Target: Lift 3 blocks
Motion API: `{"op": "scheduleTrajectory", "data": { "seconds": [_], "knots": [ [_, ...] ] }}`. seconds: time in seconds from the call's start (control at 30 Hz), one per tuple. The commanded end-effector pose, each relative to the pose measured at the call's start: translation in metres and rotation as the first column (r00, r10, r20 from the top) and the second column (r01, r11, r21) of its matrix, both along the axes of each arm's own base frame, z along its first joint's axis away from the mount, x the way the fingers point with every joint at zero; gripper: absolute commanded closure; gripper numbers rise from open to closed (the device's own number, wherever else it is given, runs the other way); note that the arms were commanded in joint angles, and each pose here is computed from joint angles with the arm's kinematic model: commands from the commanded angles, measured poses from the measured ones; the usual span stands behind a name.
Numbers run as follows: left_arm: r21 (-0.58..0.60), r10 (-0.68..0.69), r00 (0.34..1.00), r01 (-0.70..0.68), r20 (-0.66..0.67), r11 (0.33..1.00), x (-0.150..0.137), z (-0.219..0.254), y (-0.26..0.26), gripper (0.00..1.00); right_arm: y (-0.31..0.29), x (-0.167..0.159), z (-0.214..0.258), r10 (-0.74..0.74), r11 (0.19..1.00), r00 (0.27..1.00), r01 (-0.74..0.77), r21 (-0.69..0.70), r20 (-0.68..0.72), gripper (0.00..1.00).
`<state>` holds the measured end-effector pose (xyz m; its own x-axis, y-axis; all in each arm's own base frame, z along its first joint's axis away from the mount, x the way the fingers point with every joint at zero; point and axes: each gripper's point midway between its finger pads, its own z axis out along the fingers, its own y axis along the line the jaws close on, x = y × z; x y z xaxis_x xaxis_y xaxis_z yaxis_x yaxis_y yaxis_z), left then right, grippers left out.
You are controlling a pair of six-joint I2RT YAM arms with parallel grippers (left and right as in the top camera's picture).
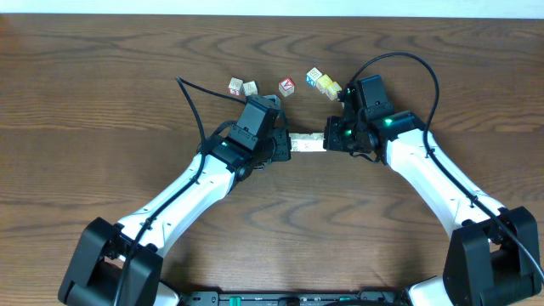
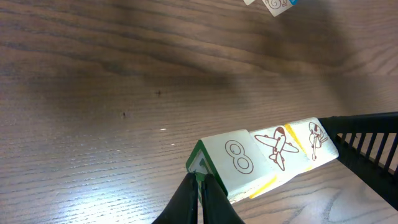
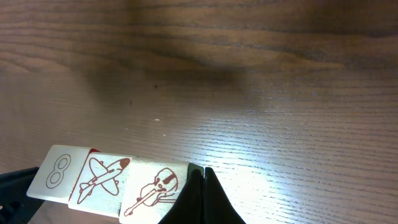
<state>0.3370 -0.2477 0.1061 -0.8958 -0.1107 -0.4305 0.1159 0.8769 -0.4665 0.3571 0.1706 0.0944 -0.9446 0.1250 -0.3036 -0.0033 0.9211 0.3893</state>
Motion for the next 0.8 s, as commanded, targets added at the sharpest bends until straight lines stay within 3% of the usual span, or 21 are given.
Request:
{"op": "scheduleTrajectory", "data": {
  "seconds": [0.0, 0.77],
  "knots": [
    [-0.121, -0.104, 0.995, 0.103, 0.003, 0.987, -0.0131, 0.0228, -0.0315, 0.93, 0.0483, -0.0146, 0.0316, 0.128, 0.968, 0.992, -0.124, 0.22, -0.005, 0.99],
    [-0.129, -0.093, 0.996, 0.091, -0.007, 0.987, -0.0137, 0.0228, -0.0321, 0.93, 0.0483, -0.0145, 0.0316, 0.129, 0.968, 0.992, -0.125, 0.22, -0.004, 0.99]
  ]
}}
